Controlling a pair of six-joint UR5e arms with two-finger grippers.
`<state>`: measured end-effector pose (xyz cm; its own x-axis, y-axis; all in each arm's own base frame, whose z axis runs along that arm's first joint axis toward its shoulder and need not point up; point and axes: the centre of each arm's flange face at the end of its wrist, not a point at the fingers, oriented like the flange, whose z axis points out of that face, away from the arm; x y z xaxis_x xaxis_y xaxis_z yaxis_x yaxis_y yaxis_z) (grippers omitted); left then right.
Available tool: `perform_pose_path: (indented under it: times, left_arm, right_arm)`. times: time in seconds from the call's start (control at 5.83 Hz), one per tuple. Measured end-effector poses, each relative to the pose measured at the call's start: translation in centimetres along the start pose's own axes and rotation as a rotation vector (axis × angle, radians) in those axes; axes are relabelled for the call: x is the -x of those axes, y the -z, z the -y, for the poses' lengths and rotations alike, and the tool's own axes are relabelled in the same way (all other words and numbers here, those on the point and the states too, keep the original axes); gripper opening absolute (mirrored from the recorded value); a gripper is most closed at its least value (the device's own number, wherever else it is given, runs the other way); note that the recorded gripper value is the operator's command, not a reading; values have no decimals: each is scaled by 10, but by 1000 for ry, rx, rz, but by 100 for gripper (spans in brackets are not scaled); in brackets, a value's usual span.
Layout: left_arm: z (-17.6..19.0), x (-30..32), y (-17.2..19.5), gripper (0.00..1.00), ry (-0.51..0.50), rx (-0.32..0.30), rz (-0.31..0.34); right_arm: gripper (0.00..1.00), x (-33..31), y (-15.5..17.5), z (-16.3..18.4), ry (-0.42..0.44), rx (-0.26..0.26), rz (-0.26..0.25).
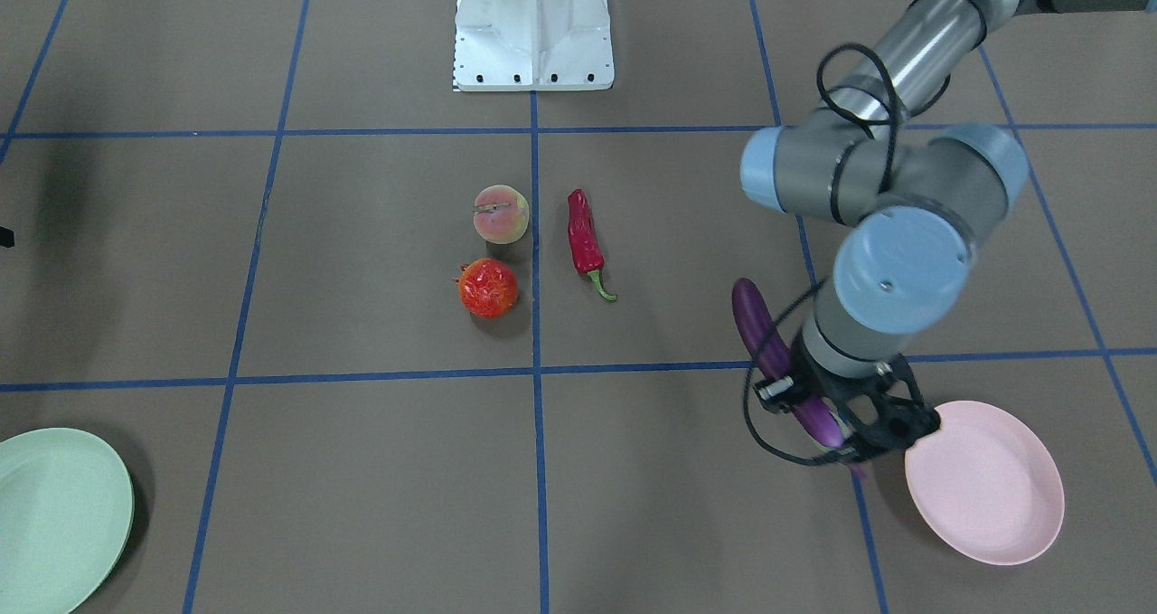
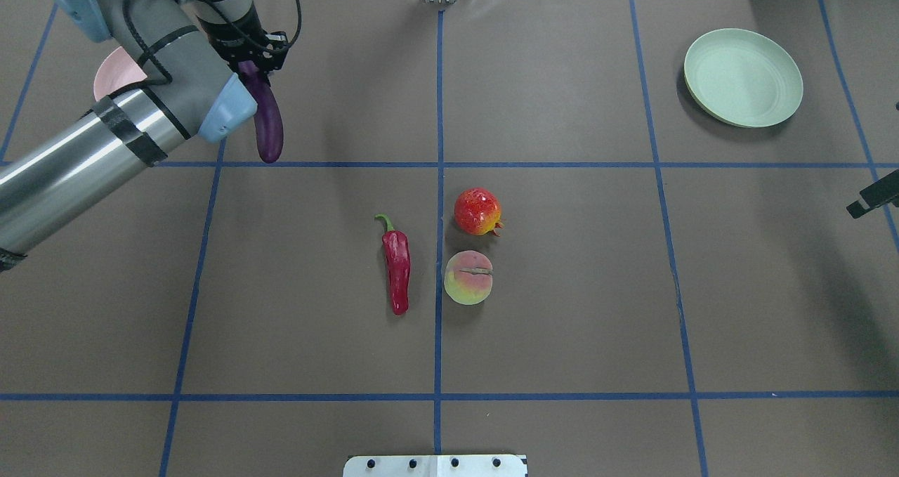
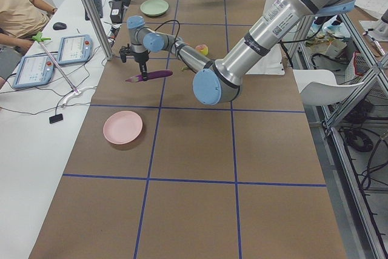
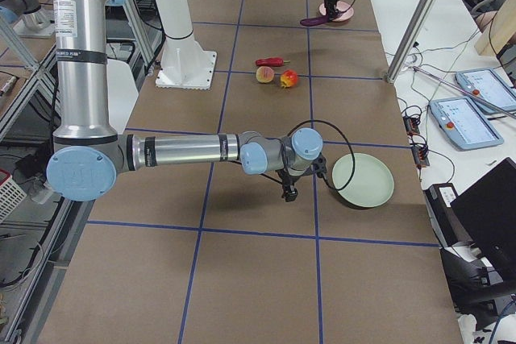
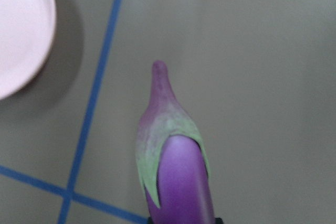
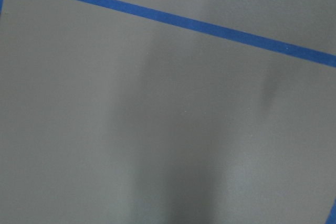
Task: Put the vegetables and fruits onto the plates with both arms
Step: 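Carry the eggplant with the left gripper onto the pink plate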
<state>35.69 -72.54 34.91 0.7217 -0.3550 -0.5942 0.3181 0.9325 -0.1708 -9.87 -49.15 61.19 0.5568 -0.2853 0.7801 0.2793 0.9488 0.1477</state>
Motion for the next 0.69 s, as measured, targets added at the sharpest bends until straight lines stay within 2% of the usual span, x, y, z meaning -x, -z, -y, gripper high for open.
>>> perform_pose_path:
  times: [0.17,0.34,0.51,0.69]
  left_arm:
    - [61,59,-21,0,57,-20,27]
    - [96,110,-36,0,90,-22,61]
    - [115,151,-54,0,121,-22,85]
    - [128,177,-65,28,140,-31,86]
  right_arm:
    - [100,12,-2,9,10,-2,-1]
    - [100,23,2,18,-9,-14,2]
    - [100,32,6,26,-22,-24,5]
    - [100,39,7,31,-23,-27,6]
